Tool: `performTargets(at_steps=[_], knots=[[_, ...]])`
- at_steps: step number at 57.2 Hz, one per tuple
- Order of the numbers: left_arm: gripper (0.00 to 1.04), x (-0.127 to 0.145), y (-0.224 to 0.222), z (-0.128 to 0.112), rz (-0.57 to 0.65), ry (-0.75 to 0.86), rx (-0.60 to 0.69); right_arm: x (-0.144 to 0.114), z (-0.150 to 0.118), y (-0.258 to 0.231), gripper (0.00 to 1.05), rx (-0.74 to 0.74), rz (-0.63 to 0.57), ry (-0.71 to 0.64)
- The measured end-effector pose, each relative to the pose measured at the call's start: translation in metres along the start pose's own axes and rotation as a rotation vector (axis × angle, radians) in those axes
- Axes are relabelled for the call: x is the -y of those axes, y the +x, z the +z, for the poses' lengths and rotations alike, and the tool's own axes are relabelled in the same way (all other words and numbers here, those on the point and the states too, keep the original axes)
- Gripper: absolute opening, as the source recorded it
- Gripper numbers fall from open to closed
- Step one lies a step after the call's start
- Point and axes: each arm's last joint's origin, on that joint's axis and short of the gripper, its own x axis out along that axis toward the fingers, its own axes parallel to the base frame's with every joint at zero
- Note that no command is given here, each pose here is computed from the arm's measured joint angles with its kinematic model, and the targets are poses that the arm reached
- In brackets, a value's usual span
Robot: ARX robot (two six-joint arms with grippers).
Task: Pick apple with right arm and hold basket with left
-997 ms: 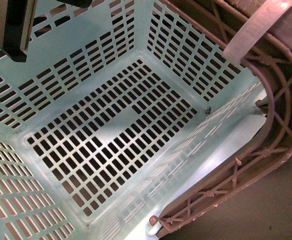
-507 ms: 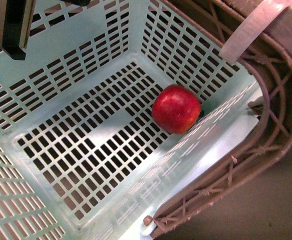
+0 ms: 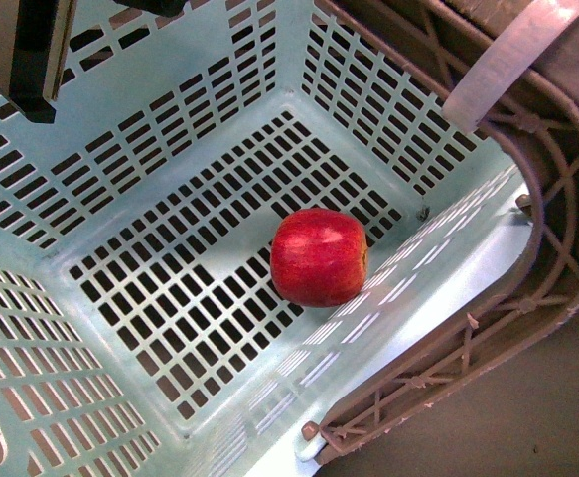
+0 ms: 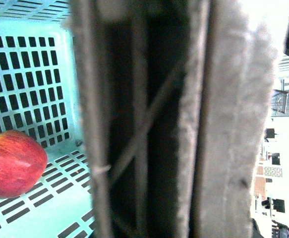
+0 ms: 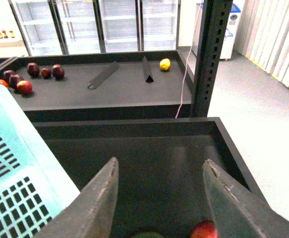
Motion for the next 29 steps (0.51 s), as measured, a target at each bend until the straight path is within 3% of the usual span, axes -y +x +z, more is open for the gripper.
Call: performTargets(at_steps=[9, 16, 29], knots=[[0.14, 0.000, 0.000, 0.000, 0.003, 0.002, 0.008, 0.009, -0.010, -0.011, 0.26, 0.000, 0.008, -0.006], [0.14, 0.000, 0.000, 0.000, 0.002, 0.002, 0.007, 0.011, -0.019, -0.023, 0.02, -0.001, 0.001, -0.007], [0.14, 0.000, 0.000, 0.000, 0.002, 0.002, 0.005, 0.011, -0.028, -0.036, 0.02, -0.001, 0.002, -0.009]])
